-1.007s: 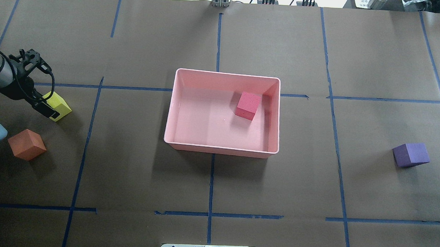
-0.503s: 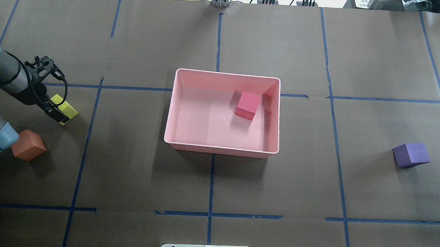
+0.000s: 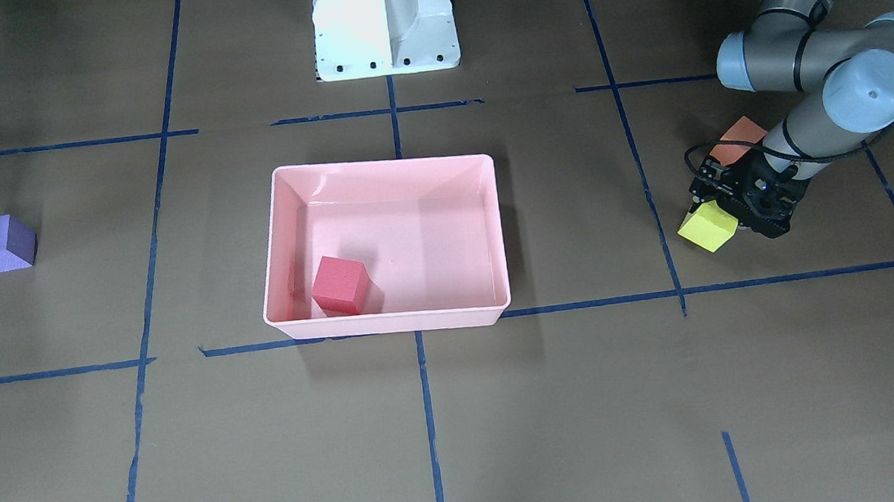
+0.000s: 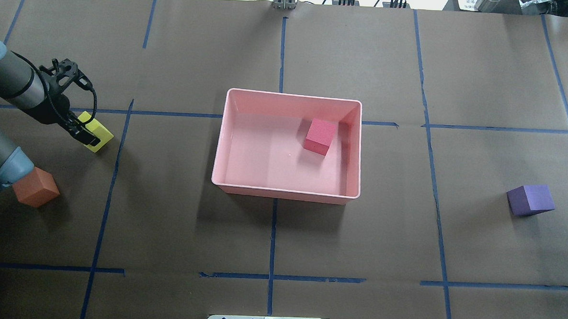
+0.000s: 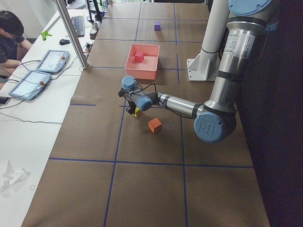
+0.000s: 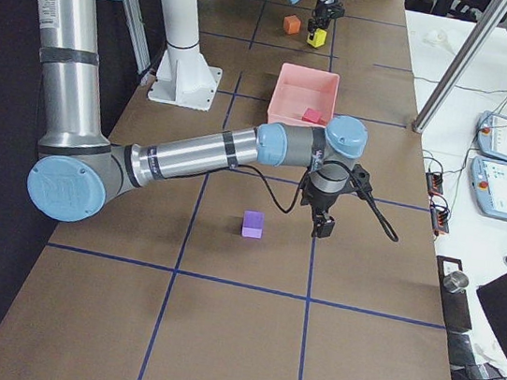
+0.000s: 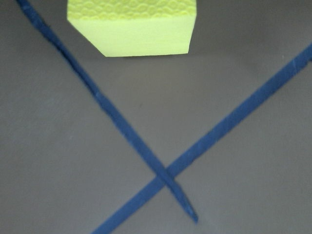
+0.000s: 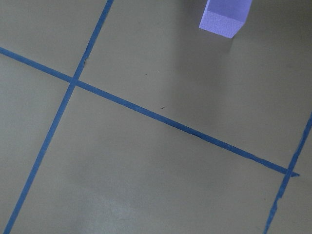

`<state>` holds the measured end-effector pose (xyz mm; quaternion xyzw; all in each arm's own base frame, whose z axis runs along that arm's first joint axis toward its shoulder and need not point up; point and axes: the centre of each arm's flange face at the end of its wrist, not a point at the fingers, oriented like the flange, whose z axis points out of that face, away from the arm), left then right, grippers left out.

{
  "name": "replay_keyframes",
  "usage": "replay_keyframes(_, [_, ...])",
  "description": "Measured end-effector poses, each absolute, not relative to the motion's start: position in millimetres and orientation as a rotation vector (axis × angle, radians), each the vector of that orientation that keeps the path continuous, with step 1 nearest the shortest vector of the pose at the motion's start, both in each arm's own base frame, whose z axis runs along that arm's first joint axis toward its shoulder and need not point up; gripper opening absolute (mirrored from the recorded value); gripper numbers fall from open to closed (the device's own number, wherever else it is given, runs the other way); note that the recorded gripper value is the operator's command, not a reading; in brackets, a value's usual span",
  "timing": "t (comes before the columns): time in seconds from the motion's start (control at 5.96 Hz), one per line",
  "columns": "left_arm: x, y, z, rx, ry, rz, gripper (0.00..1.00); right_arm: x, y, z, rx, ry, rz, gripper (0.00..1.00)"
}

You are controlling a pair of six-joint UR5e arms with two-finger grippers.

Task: Place blocks into pink bin with both arms
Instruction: 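Carry the yellow cube into the pink bin and release it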

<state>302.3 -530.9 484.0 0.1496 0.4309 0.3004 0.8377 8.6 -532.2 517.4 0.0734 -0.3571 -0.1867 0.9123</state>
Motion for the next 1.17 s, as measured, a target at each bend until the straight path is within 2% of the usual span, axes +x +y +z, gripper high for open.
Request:
replay_keyframes(0.34, [311, -554, 387, 0.308, 0.961, 0.469, 0.6, 21, -514, 542, 0.14, -0.747, -0.406, 1.0])
replay_keyframes(0.67, [347, -566, 249, 0.237, 0.999, 0.239, 0.66, 24, -491, 560, 0.144, -0.767, -0.405, 1.0])
replay_keyframes(0.84, [391, -548, 184, 0.197, 0.992, 0.157, 0.97, 24, -486, 561, 0.145, -0.775, -0.387, 1.0])
replay_keyframes(1.01, [432, -523, 136, 0.178, 0.964, 0.109, 1.0, 24, -482, 560, 0.141, -0.783, -0.362, 1.0])
replay_keyframes(1.17, [453, -505, 115, 0.173, 0.944, 0.088, 1.0, 24, -474, 561, 0.134, -0.787, -0.336, 1.0])
